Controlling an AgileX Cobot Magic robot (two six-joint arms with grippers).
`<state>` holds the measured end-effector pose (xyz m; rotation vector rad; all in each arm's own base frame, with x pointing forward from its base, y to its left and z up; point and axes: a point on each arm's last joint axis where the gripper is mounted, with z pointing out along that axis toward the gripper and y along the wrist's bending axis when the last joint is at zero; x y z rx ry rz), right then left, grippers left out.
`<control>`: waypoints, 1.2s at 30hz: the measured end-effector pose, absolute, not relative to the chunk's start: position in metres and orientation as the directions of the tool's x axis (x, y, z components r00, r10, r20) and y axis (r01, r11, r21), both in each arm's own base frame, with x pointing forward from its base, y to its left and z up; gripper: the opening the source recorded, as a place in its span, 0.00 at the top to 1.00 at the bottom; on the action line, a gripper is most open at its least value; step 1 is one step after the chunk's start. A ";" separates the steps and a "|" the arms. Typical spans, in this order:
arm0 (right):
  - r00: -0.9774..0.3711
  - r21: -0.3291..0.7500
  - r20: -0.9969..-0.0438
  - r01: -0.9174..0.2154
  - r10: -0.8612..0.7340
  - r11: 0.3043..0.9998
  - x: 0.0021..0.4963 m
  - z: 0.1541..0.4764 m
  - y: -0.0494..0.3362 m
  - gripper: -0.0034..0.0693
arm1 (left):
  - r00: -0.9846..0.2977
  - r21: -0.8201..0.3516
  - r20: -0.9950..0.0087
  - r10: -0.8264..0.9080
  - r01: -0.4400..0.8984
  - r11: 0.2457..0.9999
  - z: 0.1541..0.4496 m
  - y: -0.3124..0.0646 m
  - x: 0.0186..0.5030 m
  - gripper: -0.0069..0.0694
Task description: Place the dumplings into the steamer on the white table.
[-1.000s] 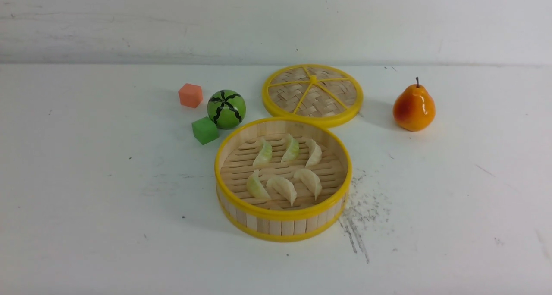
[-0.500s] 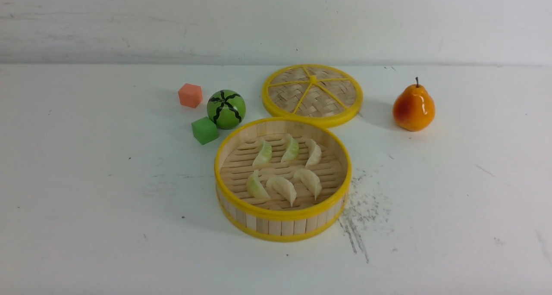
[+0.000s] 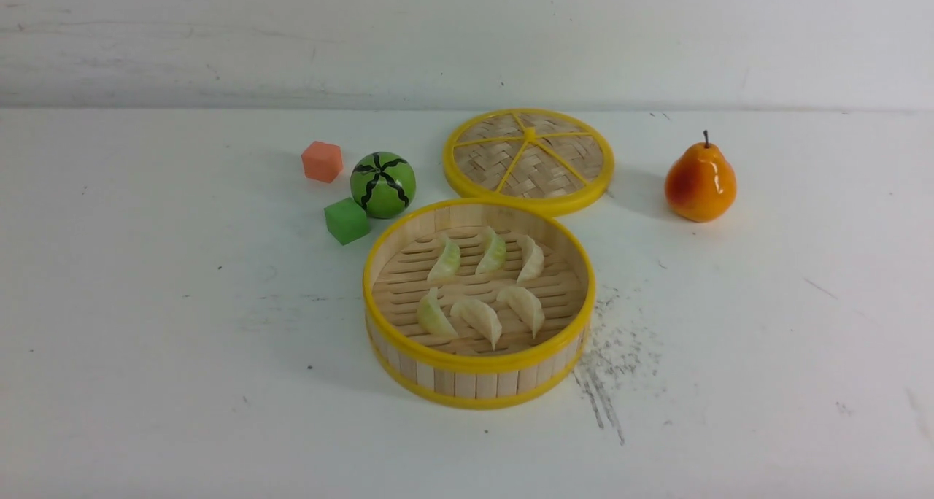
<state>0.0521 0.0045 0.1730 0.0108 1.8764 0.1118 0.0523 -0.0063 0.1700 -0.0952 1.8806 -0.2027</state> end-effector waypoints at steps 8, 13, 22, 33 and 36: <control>-0.304 0.082 -0.951 -0.049 0.063 0.995 0.052 0.173 0.004 0.77 | -0.314 -0.188 -0.935 -0.167 0.036 0.982 0.170 -0.006 0.052 0.93; -0.304 0.080 -0.951 -0.050 0.061 0.996 0.052 0.173 0.004 0.76 | -0.314 -0.188 -0.935 -0.167 0.036 0.982 0.170 -0.006 0.052 0.93; -0.304 0.080 -0.951 -0.050 0.061 0.996 0.052 0.173 0.004 0.75 | -0.314 -0.188 -0.935 -0.167 0.036 0.982 0.170 -0.006 0.052 0.93; -0.304 0.080 -0.951 -0.050 0.061 0.996 0.052 0.173 0.004 0.73 | -0.314 -0.188 -0.935 -0.167 0.036 0.982 0.170 -0.006 0.052 0.92; -0.304 0.080 -0.951 -0.050 0.061 0.996 0.052 0.173 0.004 0.73 | -0.314 -0.188 -0.935 -0.167 0.036 0.982 0.170 -0.006 0.052 0.92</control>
